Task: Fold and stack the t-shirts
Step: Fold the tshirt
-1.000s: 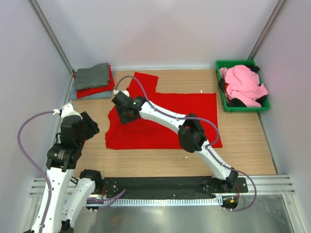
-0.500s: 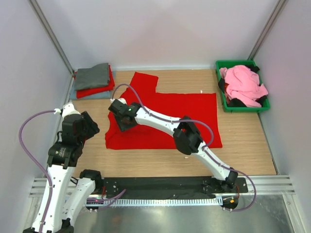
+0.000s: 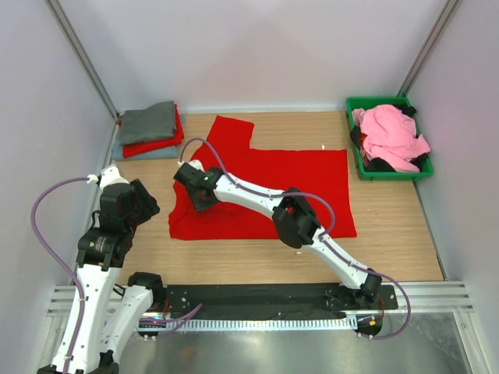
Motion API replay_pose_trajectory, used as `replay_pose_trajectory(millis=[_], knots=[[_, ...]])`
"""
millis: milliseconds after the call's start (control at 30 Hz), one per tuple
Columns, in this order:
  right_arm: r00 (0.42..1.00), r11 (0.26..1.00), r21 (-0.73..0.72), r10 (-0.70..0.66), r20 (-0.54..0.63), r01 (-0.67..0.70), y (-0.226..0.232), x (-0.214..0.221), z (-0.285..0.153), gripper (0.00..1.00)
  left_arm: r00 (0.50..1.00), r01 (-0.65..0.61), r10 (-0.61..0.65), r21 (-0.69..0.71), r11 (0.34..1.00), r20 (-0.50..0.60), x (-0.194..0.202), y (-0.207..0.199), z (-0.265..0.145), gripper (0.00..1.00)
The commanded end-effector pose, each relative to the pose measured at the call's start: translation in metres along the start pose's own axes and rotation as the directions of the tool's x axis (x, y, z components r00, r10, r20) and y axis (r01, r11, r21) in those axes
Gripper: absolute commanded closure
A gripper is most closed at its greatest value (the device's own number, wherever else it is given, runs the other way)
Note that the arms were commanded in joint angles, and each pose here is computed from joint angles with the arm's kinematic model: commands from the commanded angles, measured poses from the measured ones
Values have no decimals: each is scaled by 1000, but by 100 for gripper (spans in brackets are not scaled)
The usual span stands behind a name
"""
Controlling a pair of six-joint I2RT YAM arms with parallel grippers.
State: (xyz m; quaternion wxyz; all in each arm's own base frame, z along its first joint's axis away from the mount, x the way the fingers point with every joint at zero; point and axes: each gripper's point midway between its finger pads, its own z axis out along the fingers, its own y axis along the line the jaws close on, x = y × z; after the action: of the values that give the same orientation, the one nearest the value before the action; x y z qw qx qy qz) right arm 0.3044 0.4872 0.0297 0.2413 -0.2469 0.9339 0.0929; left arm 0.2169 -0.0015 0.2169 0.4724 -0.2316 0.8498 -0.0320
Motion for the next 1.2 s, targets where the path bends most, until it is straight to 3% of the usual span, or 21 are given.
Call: replay_pose_trajectory(millis=[0,167,667,933,1167], knots=[[999,1000,12,-3,39,3,2,-10,-3,62,1000,7,-7,8,1000,29,-7,-1,0,45],[998,1000,17,0,56,-1,2,-15,-11,76,1000,6,-6,9,1000,25,-6,-2,1,45],[990,998,58,-18,139,10,-15,-45,-53,80,1000,3,-3,6,1000,13,-4,-2,3,45],[991,999,44,-5,132,-1,-26,-48,-58,74,1000,5,-5,2,1000,10,-4,-2,4,45],[991,998,56,-6,130,-1,-36,-49,-56,85,1000,1,-1,-1,1000,5,-3,-2,5,45]])
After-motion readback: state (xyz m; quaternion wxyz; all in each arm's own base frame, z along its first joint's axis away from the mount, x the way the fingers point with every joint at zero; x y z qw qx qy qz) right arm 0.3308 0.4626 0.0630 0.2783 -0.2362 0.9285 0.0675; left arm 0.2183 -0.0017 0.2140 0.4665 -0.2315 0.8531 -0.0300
